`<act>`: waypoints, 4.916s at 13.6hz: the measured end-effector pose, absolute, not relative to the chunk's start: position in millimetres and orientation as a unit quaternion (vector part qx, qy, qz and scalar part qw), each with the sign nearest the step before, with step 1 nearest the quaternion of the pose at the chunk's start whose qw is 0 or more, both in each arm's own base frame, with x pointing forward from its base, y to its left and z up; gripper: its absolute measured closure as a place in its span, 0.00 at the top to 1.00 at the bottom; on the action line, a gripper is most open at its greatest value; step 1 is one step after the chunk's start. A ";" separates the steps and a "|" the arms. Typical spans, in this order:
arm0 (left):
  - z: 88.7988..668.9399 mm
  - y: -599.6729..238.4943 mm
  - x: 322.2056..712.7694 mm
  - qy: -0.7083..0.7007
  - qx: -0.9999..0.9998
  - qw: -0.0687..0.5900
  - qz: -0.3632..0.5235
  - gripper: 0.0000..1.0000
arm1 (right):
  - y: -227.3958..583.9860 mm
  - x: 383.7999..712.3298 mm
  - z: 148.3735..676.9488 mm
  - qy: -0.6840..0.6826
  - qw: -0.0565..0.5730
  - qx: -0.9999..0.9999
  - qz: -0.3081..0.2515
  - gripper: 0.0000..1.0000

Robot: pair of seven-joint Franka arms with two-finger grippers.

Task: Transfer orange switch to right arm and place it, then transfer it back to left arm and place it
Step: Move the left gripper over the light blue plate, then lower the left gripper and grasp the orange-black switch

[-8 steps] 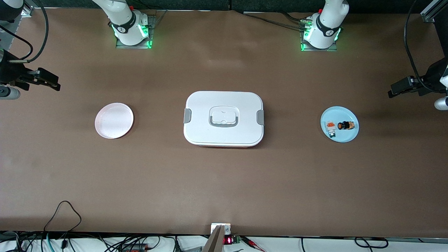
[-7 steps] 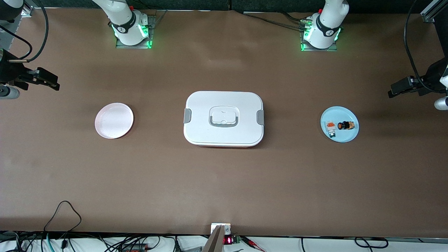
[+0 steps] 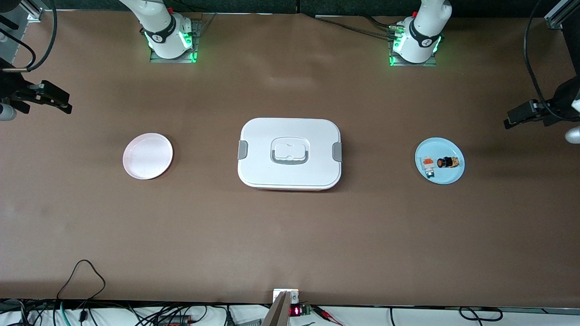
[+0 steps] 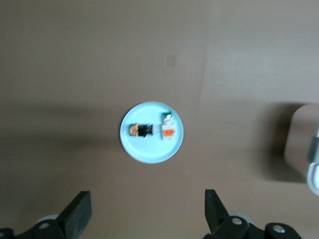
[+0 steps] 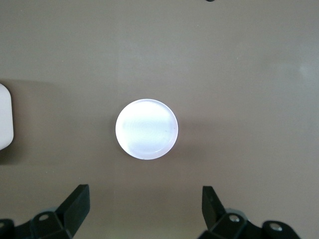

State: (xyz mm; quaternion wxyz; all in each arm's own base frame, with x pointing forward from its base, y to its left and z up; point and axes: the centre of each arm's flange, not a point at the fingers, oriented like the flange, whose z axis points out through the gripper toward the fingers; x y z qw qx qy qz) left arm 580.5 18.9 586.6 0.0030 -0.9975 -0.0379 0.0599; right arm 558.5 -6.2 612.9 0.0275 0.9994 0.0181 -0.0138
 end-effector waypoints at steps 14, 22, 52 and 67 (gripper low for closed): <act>449.0 25.2 623.0 -0.031 -0.985 0.006 0.168 1.00 | 9.3 558.5 612.9 0.032 0.023 0.999 -0.014 1.00; 303.8 67.1 620.5 -0.040 -0.987 -0.007 0.155 1.00 | 7.7 558.6 611.6 0.030 0.023 0.999 -0.017 1.00; 173.5 83.7 595.5 -0.044 -0.973 -0.041 0.223 1.00 | -3.2 562.3 602.8 0.021 0.022 0.999 -0.026 1.00; 163.1 77.4 589.6 -0.038 -0.969 -0.045 0.241 0.72 | -4.7 560.9 600.4 0.019 0.022 0.999 -0.035 1.00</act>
